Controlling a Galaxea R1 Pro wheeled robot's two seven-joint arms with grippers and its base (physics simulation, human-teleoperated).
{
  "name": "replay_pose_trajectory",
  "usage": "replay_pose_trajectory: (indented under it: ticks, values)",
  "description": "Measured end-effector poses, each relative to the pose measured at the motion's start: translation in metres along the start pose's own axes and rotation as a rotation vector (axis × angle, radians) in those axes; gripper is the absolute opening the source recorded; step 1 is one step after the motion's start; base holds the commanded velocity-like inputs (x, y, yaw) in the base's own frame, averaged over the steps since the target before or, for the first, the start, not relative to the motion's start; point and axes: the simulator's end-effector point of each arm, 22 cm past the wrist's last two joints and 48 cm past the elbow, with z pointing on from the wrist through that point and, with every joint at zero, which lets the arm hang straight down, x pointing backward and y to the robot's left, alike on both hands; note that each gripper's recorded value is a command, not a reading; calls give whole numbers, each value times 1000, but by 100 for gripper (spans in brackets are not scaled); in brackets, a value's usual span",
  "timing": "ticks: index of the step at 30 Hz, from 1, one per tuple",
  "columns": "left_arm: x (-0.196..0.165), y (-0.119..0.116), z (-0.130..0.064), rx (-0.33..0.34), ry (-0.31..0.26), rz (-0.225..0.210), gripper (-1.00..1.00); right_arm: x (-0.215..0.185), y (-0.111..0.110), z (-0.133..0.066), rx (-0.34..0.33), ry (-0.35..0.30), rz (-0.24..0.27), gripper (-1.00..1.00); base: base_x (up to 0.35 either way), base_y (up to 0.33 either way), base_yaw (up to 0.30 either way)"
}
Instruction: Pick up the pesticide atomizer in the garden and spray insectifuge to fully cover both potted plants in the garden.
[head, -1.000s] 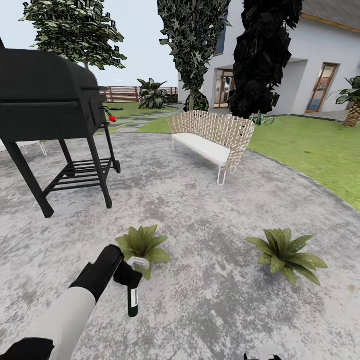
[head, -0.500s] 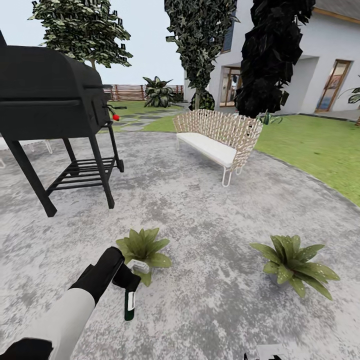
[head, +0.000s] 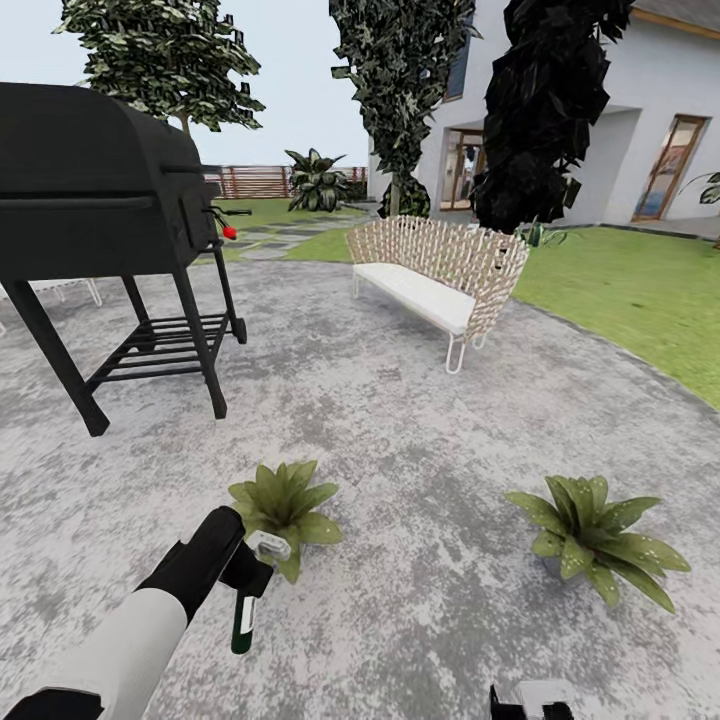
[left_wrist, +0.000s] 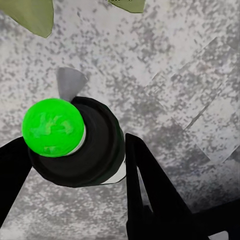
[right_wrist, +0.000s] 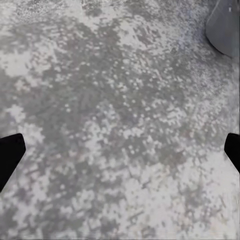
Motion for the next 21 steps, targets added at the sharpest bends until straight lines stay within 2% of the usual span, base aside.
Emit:
replay_pose_trajectory:
  ticks: [5, 9, 16, 21]
  values:
    - [1, 3, 0, -6, 3, -2, -100, -6, -2, 0, 2, -30, 4, 100, 25, 15, 0]
    - [10, 1, 5, 2, 14, -10, -100, -7, -3, 0, 2, -31, 4, 100, 153, 106, 0]
    - [9, -1, 8, 2, 14, 0, -100, -3, -1, 0, -1, -24, 3, 100, 10, 7, 0]
    - [13, -1, 19, 3, 13, -4, -100, 8, 2, 6, -3, -22, 3, 100, 0, 0, 0]
